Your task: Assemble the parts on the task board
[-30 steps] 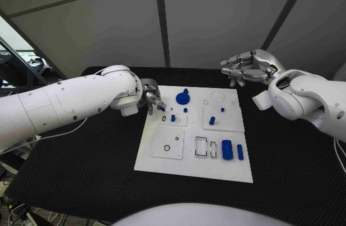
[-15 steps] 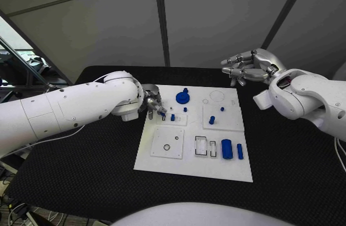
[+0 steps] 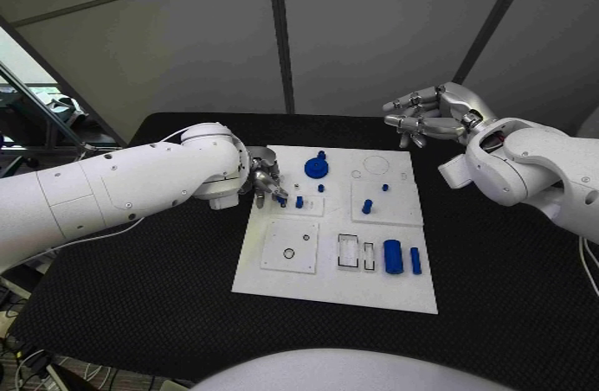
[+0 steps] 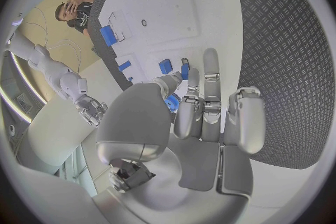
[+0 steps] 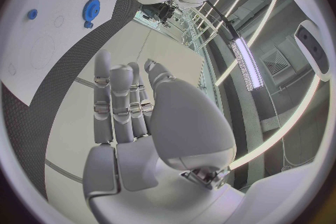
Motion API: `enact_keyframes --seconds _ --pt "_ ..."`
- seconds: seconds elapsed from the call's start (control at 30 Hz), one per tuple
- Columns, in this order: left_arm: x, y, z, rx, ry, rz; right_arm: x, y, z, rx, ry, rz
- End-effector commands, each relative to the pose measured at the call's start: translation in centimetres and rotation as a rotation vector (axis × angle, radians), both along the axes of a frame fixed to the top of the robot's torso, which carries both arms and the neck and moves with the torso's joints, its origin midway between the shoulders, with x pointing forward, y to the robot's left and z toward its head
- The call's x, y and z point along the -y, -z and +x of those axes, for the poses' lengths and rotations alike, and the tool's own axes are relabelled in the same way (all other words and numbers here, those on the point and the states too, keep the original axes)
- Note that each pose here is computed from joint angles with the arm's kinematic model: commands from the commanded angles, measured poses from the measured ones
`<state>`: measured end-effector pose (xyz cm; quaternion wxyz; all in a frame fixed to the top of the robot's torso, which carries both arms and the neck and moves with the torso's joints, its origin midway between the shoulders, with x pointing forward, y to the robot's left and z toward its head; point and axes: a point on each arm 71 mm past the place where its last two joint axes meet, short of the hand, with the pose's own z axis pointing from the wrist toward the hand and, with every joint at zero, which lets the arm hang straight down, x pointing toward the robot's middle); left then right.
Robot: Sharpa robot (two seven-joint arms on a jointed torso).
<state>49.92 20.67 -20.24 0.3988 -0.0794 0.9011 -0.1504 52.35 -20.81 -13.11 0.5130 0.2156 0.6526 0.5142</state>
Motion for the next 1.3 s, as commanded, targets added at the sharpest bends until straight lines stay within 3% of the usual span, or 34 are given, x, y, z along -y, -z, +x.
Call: enact_keyframes --seconds 0.03,1.3 --pt "0.19 0.07 -0.15 -0.019 0.029 0.024 -0.11 -0.19 -0.02 0.01 -0.013 0.004" --pt "0.47 0.34 -0.04 -0.038 0.053 0.045 -0.23 -0.17 -0.05 0.008 -0.018 0.005"
